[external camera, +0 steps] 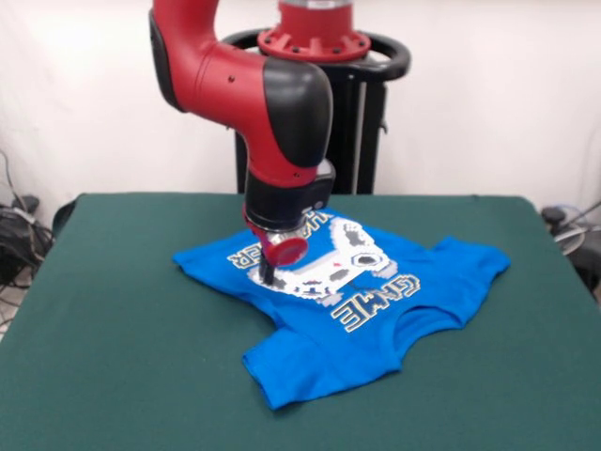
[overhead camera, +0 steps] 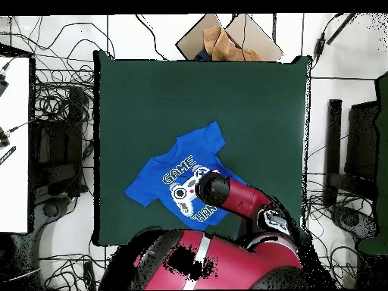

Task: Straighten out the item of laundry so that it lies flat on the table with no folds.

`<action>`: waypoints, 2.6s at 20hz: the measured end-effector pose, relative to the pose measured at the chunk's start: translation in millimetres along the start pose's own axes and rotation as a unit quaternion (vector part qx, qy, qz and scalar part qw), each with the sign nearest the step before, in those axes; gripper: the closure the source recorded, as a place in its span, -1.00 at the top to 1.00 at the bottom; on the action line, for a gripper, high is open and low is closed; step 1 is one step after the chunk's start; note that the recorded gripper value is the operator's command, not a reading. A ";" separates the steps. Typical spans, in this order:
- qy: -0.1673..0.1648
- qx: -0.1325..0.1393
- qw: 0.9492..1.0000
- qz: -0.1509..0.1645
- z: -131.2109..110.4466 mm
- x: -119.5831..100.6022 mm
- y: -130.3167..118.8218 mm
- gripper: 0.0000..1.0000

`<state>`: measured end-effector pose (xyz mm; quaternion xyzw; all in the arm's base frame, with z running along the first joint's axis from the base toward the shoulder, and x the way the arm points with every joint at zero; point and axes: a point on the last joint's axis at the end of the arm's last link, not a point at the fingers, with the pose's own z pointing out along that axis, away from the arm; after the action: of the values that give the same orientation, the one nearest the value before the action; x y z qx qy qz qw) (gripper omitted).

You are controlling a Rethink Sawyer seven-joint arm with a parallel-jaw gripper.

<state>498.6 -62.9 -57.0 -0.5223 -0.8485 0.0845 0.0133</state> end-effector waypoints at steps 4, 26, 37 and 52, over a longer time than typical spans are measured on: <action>-0.001 0.000 1.000 -0.004 0.1 0.1 -0.1 -1.00; 0.014 -0.016 1.000 0.001 -15.4 -18.0 2.0 -1.00; 0.012 -0.019 1.000 -0.001 -15.7 -18.8 5.9 -1.00; 0.021 -0.006 1.000 -0.014 -2.7 -10.1 0.4 -1.00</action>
<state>503.8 -71.4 -53.7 -0.5124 -0.8555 0.0686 0.0292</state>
